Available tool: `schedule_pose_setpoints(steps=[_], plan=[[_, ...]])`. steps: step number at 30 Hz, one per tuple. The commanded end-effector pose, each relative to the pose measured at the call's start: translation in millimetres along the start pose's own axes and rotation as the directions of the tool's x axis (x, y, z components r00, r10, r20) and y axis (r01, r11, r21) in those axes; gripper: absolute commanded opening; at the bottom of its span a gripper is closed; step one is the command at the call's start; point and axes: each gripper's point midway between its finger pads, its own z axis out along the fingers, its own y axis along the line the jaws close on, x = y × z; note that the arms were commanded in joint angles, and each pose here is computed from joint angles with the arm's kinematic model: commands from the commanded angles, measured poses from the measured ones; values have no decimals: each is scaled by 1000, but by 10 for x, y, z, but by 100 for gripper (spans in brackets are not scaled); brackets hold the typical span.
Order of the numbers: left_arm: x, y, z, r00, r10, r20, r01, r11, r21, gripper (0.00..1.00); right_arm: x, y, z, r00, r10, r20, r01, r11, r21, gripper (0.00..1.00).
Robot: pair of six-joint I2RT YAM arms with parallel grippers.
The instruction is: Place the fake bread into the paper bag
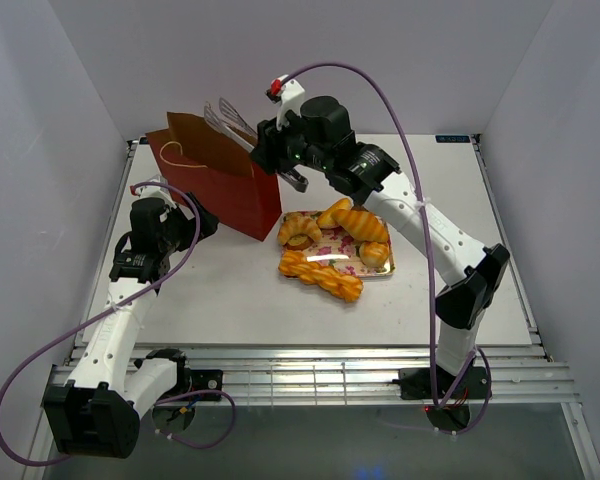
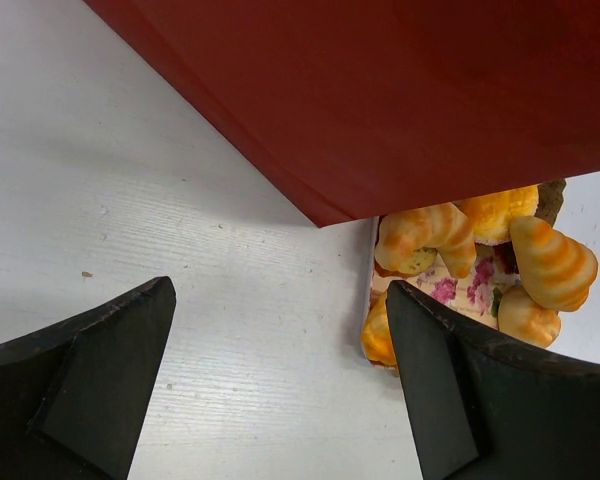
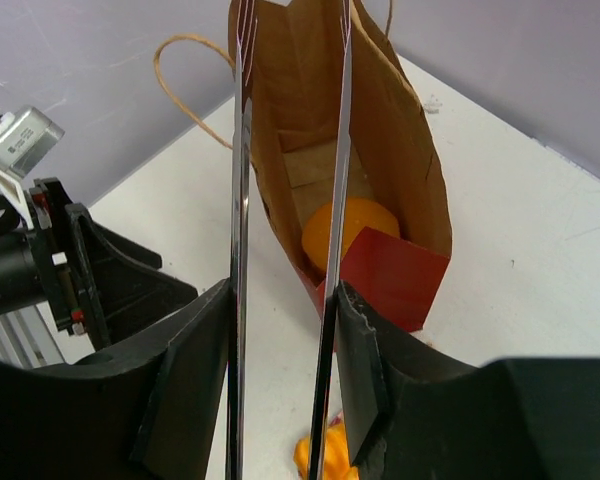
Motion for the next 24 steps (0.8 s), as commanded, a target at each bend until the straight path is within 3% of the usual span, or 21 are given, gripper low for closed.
schedule_pose_setpoints(steps=[1,13,20,24], plan=[[-50,-51,-17,1000,2,19,-2,1000,18,97,-357,31,-312,994,9,105,-9,1000,3,49],[-133,16,-60,998,7,60,-5,1000,-24,98,-2,-195,-972,997,27,78,-37,990,137,48],[-116,-11,-62,999,12,51,-11,1000,-8,98,502,-327,-1479,995,74,64,-87,972,216,49],[-125,-34,-71,998,18,52,-18,1000,3,97,1024,-382,-1626,992,128,2,-125,962,244,49]])
